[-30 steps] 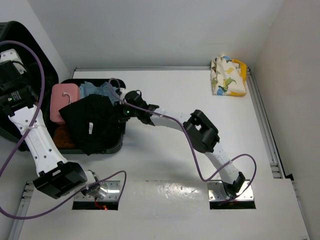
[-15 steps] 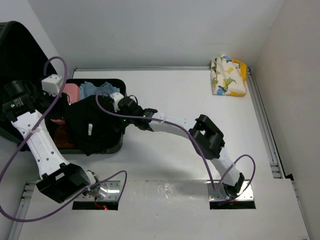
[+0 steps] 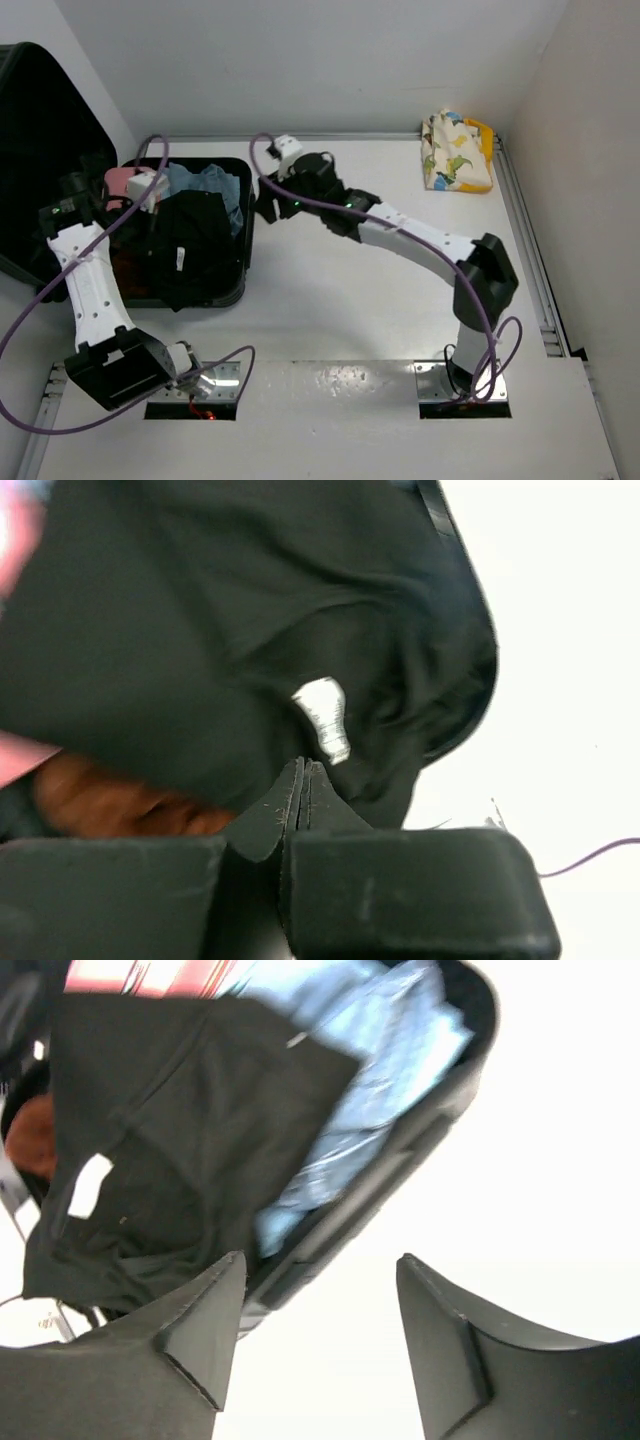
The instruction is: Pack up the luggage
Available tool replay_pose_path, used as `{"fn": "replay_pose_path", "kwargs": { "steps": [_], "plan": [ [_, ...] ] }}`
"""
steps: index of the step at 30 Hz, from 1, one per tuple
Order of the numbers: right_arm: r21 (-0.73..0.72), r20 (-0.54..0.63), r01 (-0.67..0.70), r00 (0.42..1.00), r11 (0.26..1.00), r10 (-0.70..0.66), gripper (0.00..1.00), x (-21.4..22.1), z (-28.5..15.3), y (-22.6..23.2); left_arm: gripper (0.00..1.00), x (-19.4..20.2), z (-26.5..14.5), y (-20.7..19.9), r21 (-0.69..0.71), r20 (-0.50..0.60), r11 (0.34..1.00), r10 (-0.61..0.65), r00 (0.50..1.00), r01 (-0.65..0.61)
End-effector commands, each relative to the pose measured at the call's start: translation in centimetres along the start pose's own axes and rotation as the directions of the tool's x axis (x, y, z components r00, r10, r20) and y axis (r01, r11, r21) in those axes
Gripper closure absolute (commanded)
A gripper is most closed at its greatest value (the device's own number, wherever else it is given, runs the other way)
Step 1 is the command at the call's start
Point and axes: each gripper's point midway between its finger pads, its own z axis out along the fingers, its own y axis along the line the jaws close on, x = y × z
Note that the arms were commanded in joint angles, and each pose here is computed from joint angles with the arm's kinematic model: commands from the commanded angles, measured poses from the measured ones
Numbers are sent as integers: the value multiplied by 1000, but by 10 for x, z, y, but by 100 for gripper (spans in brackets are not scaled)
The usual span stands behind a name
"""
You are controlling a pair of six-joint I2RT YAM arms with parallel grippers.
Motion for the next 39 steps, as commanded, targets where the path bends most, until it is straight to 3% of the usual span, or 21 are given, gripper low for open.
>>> {"fn": "replay_pose_path", "kwargs": {
  "steps": [1, 6, 11, 14, 19, 24, 29, 32, 36, 39],
  "plan": [
    [-14, 102, -31, 994, 999, 33, 40, -42, -34, -24, 100, 6, 19, -28, 108, -50, 989, 109, 993, -103],
    [89, 55, -23, 998, 996, 18, 44, -25, -61, -80, 100, 28, 45, -79, 269, -134, 950, 197, 971, -156],
    [168, 14, -47, 999, 985, 45, 44, -9, -85, -117, 100, 57, 64, -72, 307, -262, 946, 185, 947, -100],
    [203, 11, -66, 998, 977, 65, 44, -7, -93, -132, 100, 72, 75, -54, 274, -335, 957, 191, 923, -99],
    [249, 23, -93, 996, 964, 90, 44, -7, -102, -147, 100, 101, 93, -8, 80, -486, 984, 179, 855, -161],
    [278, 32, -103, 995, 955, 98, 44, -7, -111, -158, 100, 73, 138, 28, -84, -395, 960, 215, 893, -268],
    [287, 11, -86, 996, 954, 86, 43, -2, -114, -160, 100, 65, 195, 13, 38, -319, 961, 272, 908, -275],
    [290, 14, -79, 997, 954, 78, 43, -3, -117, -161, 100, 62, 209, 0, 107, -290, 930, 369, 883, -353],
    [289, 15, -68, 998, 955, 67, 42, -4, -120, -159, 100, 68, 193, -16, 214, -221, 899, 425, 878, -381],
    [276, 16, -58, 998, 959, 56, 40, -2, -122, -157, 100, 34, 161, -27, 212, -69, 857, 492, 868, -469]
  ]
}}
